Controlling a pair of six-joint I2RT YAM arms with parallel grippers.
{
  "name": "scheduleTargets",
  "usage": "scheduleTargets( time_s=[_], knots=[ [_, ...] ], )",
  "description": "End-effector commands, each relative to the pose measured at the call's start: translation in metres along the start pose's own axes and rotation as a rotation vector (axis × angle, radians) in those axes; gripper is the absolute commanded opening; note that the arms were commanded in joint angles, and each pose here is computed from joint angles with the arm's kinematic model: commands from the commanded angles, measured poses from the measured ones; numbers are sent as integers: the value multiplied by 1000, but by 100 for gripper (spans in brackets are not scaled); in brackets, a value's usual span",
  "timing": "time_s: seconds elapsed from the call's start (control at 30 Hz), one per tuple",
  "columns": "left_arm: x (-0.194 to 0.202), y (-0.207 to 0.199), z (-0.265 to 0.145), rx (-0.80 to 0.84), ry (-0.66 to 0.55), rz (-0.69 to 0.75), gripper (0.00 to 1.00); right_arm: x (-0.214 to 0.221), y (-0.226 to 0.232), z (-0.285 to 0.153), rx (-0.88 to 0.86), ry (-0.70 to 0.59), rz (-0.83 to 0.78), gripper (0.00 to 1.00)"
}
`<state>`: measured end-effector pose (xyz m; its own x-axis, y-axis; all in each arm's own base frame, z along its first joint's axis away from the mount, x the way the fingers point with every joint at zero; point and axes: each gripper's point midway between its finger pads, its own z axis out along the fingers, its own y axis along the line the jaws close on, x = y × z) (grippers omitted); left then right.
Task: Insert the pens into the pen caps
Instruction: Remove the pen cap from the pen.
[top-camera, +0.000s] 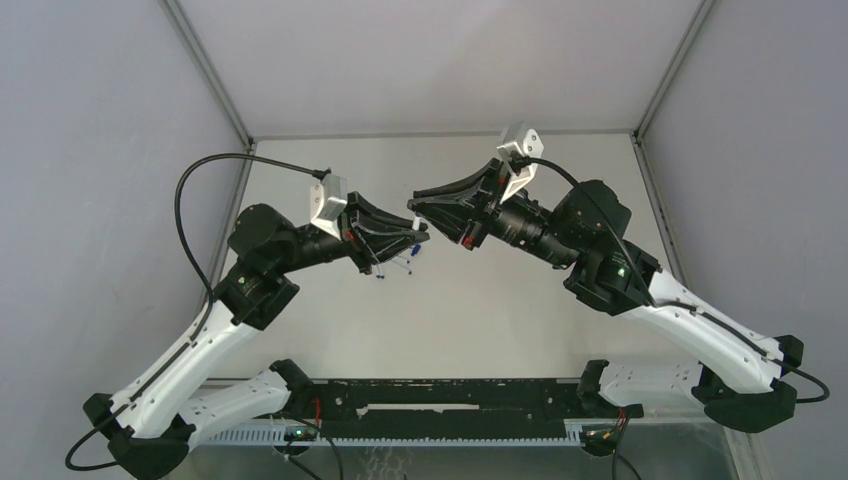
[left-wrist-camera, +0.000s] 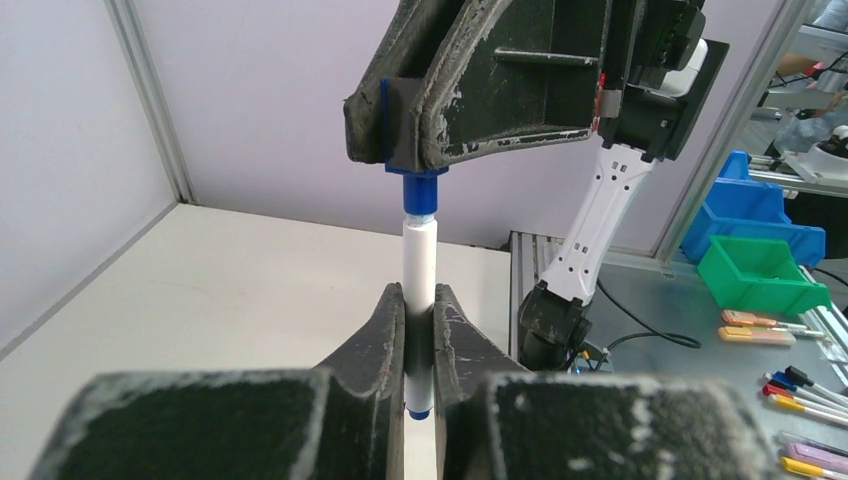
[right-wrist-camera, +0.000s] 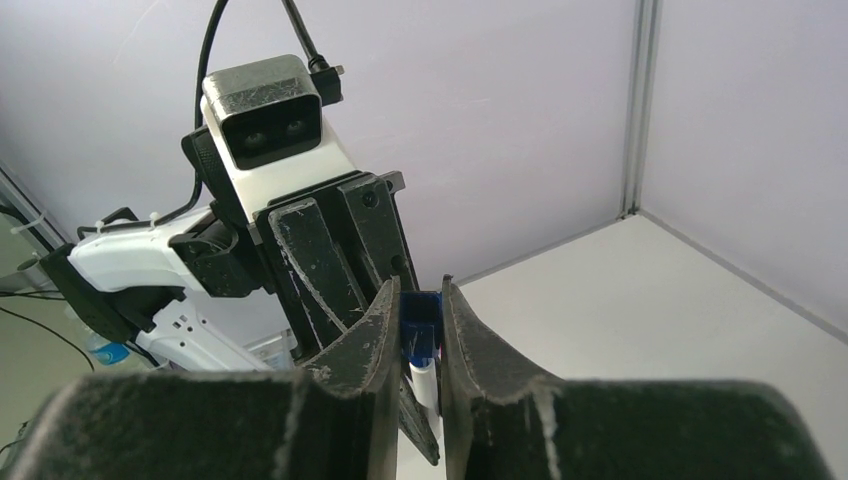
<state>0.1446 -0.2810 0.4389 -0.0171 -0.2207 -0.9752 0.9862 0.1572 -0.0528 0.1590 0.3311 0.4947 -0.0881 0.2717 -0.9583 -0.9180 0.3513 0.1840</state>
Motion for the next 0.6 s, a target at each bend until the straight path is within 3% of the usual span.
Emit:
scheduleTargets(
  time_s=[0.0,0.2,0.57],
  knots=[
    [-16,-3,1,10,-47,47,0,2,-3,-2,16,27,15,9],
    [-10,0,3,4,-32,31,0,-4,-6,-4,23,19,4,0],
    [2,6,4,-14,4,10,0,-2,-10,-5,39,43,-13,0]
  ],
)
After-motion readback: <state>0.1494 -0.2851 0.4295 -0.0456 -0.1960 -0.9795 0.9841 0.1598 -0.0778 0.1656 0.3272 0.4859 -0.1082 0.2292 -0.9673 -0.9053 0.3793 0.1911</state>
